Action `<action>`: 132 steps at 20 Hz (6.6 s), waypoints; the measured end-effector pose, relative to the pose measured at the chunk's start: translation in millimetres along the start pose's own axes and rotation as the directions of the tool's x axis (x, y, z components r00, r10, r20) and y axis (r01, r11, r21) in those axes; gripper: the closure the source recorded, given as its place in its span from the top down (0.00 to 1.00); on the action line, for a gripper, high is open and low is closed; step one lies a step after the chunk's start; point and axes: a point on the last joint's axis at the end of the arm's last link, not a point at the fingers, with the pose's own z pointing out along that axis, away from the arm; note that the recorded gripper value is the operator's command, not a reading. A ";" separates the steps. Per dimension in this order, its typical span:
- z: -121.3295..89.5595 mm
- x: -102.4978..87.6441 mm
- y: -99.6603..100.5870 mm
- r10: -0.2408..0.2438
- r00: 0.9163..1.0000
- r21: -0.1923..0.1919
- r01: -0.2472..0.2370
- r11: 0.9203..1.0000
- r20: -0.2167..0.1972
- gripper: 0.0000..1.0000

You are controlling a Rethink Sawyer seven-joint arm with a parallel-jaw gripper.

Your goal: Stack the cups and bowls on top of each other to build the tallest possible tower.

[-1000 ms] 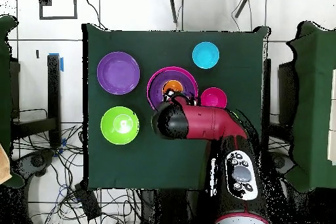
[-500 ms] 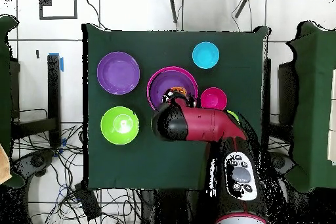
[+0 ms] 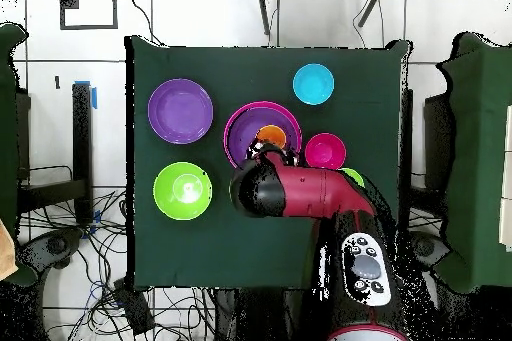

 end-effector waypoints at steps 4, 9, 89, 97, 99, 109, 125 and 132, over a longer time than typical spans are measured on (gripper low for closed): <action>0.0 0.0 0.0 0.000 1.000 0.000 0.000 1.000 0.000 1.00; 1.0 -2.1 -3.3 0.008 1.000 -0.003 -0.008 1.000 -0.001 1.00; 126.7 -253.0 59.3 0.068 0.982 -0.064 -0.081 0.995 -0.179 1.00; 126.8 -255.8 27.8 0.012 0.984 -0.015 -0.014 1.000 -0.177 1.00; 122.7 -254.3 19.5 0.006 0.983 0.006 -0.004 1.000 -0.186 1.00; 116.3 -218.7 4.5 -0.038 0.978 0.021 0.043 0.999 -0.203 1.00; 150.4 -159.6 -0.3 -0.097 0.992 -0.004 0.097 0.995 -0.076 1.00; 158.3 -140.6 -4.7 -0.106 0.991 -0.001 0.106 0.994 -0.085 1.00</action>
